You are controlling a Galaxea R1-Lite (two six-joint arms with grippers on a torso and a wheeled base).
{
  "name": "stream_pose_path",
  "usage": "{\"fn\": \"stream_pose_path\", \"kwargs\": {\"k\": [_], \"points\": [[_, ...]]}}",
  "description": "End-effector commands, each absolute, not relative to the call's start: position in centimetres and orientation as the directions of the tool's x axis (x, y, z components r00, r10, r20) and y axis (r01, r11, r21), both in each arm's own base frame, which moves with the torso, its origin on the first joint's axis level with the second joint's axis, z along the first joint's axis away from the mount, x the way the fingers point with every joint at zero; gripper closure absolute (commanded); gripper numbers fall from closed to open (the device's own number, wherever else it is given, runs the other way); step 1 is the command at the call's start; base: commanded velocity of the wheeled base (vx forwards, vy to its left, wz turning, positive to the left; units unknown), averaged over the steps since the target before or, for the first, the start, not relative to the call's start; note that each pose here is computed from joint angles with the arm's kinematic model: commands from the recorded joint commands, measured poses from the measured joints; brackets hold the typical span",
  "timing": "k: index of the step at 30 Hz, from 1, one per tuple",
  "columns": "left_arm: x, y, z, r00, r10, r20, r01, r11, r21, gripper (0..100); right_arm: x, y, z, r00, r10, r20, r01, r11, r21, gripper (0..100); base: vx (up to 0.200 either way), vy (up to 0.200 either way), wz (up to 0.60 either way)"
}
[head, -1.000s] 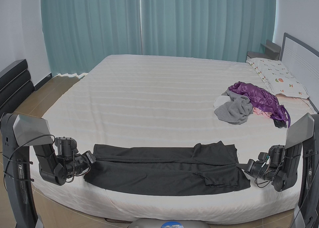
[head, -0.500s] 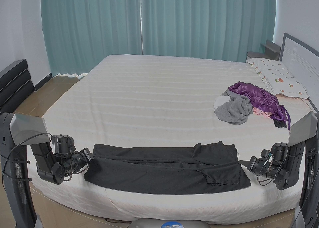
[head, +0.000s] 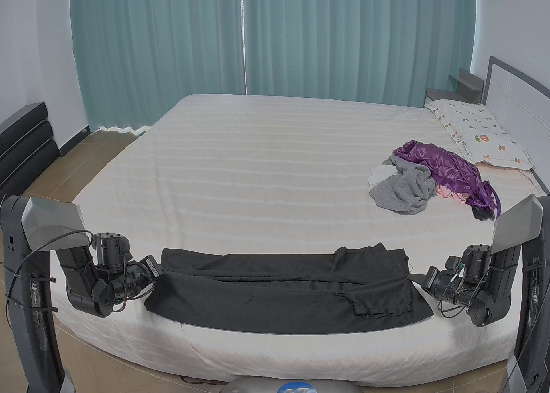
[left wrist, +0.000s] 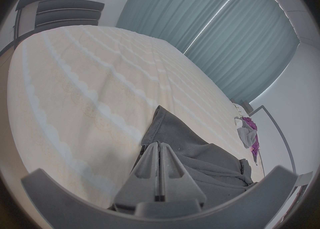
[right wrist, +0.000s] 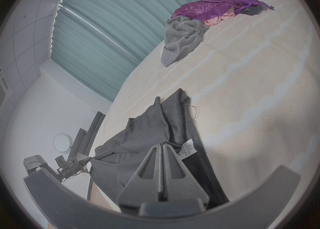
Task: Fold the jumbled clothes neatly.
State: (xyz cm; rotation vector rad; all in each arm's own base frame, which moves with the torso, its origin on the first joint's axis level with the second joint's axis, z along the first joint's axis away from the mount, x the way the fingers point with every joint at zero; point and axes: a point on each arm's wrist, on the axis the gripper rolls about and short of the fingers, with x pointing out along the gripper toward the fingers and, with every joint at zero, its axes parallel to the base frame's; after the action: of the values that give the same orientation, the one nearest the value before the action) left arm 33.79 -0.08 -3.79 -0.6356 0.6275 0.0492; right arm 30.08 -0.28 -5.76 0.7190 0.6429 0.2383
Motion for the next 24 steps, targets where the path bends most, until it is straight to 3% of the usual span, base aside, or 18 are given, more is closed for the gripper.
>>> {"fn": "stream_pose_path", "kwargs": {"k": [1,7,8,17,24], "points": [[33.8,-0.1,-4.3,0.807,-0.144,-0.573,-0.236,0.811,-0.535,100,30.2,-0.2,-6.2,0.785,0.41,-0.464,0.011,0.74,0.673,100,0.0,0.0,0.0],[33.8,-0.1,-4.5,0.803,-0.145,-0.578,-0.238,0.811,-0.534,100,30.2,-0.1,-6.4,0.782,0.411,-0.468,0.013,0.74,0.673,100,0.0,0.0,0.0],[33.8,-0.1,-4.5,0.803,-0.145,-0.578,-0.238,0.811,-0.534,0,30.2,-0.1,-6.4,0.782,0.411,-0.468,0.013,0.74,0.673,0,0.0,0.0,0.0],[33.5,0.0,-4.4,0.803,-0.141,-0.579,-0.245,0.808,-0.537,0,30.1,-0.3,-6.2,0.784,0.409,-0.467,0.029,0.727,0.686,0,0.0,0.0,0.0],[33.4,1.4,-3.0,0.826,-0.11,-0.553,-0.263,0.792,-0.551,0,30.4,-0.5,-4.8,0.808,0.402,-0.43,0.091,0.637,0.766,0,0.0,0.0,0.0]]}}
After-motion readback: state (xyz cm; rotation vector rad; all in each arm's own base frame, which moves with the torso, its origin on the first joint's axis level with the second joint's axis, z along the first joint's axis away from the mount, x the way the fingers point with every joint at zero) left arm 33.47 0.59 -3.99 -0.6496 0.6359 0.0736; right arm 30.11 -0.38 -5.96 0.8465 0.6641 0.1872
